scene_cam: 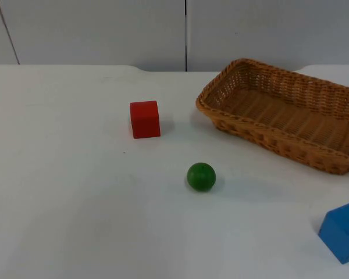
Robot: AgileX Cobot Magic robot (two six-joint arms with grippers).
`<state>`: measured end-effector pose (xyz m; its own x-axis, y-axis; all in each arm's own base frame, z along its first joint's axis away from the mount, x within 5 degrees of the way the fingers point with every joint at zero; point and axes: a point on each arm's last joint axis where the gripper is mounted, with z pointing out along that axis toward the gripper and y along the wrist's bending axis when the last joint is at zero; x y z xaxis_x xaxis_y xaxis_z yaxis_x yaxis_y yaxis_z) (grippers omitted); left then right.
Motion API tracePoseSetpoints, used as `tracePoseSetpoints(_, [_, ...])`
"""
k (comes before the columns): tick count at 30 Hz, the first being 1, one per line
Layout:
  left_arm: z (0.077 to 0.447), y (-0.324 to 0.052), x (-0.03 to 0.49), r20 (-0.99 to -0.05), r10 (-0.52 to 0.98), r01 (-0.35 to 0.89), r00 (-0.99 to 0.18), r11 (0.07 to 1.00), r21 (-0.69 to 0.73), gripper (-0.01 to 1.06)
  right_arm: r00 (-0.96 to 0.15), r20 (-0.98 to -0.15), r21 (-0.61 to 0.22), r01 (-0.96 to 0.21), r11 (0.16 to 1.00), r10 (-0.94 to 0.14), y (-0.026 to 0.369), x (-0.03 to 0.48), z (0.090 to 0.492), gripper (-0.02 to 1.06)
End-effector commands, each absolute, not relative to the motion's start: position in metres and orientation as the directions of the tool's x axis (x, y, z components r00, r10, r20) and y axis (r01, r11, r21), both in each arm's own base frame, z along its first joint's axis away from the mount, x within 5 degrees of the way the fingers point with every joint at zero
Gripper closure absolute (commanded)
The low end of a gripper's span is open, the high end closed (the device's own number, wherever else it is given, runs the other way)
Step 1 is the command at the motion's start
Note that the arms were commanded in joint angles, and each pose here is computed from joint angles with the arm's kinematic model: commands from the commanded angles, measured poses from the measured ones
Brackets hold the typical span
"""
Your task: Place all geometric objects except the red cube into the basket.
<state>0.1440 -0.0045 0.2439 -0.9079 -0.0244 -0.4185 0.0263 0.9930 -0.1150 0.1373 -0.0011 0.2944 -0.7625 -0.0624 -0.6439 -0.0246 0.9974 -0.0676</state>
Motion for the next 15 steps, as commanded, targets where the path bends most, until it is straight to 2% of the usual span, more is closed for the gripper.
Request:
tracePoseSetpoints(1, [0.245,-0.007,0.152,-0.415,-0.025,0.039,-0.909,0.989,-0.145,0.09,-0.762,-0.645,-0.058,-0.016,0.998,-0.05,-0.001,0.139,0.294,-0.01])
tracePoseSetpoints(3, [0.246,-0.008,0.16,-0.405,-0.018,0.048,-0.914,0.987,-0.154,0.14,-0.774,-0.632,-0.058,-0.017,0.998,-0.05,-0.001,0.141,0.292,-0.01])
tracePoseSetpoints(10, [0.258,-0.022,0.186,-0.418,0.061,0.138,-0.907,0.978,-0.157,0.15,-0.81,-0.585,-0.043,-0.019,0.999,-0.041,0.0,0.15,0.284,-0.01])
tracePoseSetpoints(15, [0.258,-0.061,0.22,-0.432,0.179,0.27,-0.884,0.95,-0.158,0.15,-0.836,-0.548,-0.037,-0.02,0.999,-0.037,0.001,0.157,0.277,-0.01])
